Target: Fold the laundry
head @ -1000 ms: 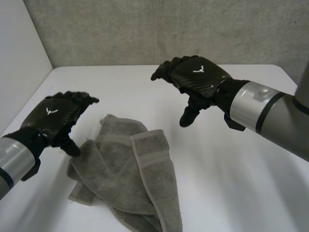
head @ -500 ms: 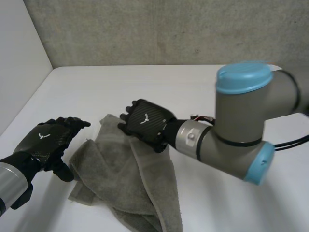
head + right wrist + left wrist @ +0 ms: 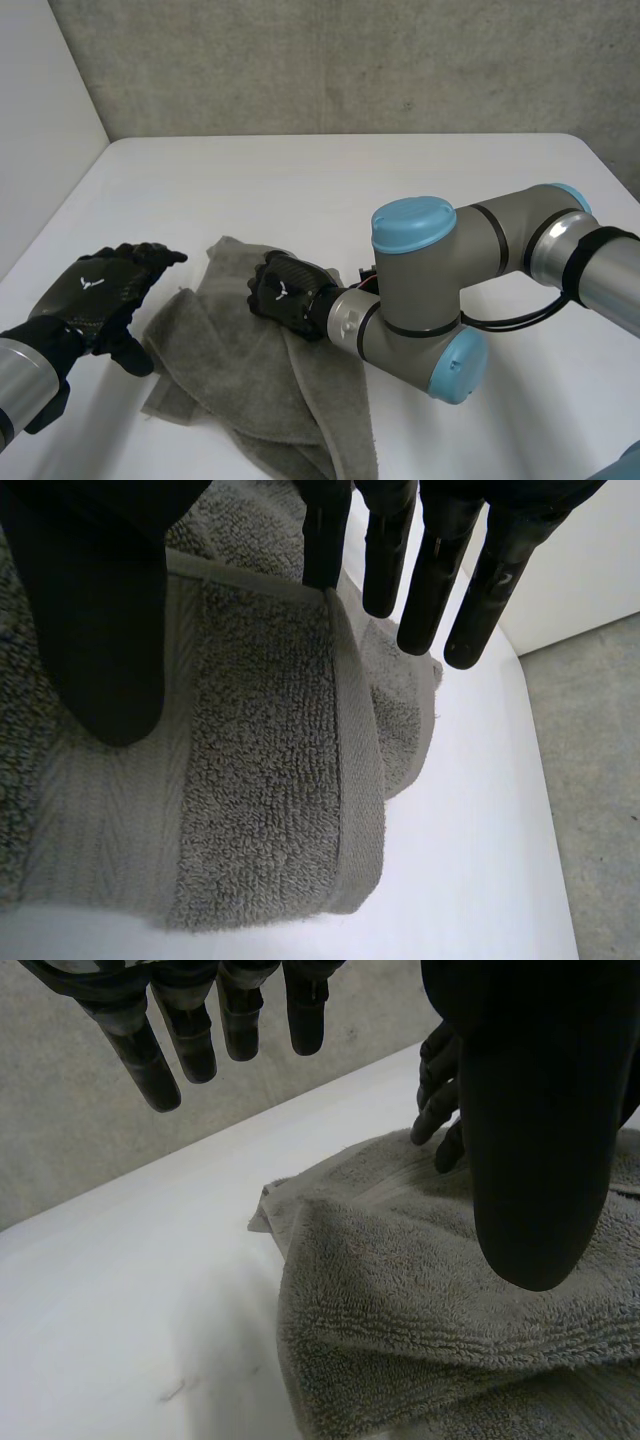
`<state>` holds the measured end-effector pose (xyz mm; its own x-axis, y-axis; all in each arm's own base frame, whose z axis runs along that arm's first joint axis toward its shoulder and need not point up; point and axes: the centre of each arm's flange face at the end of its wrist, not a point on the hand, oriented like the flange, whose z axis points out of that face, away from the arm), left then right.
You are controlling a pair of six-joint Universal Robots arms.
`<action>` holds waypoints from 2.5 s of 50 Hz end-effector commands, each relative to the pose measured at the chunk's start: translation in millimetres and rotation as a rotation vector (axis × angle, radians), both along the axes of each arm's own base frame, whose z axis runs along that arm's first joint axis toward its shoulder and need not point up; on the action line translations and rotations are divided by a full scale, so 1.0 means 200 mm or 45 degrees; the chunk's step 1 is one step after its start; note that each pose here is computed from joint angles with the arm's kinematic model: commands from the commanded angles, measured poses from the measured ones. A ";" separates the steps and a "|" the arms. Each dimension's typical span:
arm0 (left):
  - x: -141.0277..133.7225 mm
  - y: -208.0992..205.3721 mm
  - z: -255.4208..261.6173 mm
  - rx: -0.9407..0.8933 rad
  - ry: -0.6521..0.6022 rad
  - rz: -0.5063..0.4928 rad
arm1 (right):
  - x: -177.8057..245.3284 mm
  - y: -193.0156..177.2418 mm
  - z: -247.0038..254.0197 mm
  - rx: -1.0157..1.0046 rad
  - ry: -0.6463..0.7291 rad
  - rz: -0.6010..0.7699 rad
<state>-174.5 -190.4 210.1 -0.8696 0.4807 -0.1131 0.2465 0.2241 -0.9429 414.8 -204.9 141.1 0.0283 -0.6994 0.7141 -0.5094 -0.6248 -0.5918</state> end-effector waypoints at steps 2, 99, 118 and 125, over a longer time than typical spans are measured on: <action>0.00 0.00 -0.01 -0.014 0.001 0.000 | 0.03 -0.04 -0.01 -0.056 -0.055 -0.006; -0.42 0.05 -0.35 0.327 0.263 0.000 | -0.64 -0.38 1.03 -0.351 -0.653 -0.982; -0.19 -0.09 0.24 -0.236 -0.015 -0.100 | -0.80 -0.21 0.81 -0.078 -0.144 -0.946; -0.15 -0.11 0.18 -0.112 -0.189 -0.176 | -0.89 -0.03 0.55 0.072 0.295 -0.854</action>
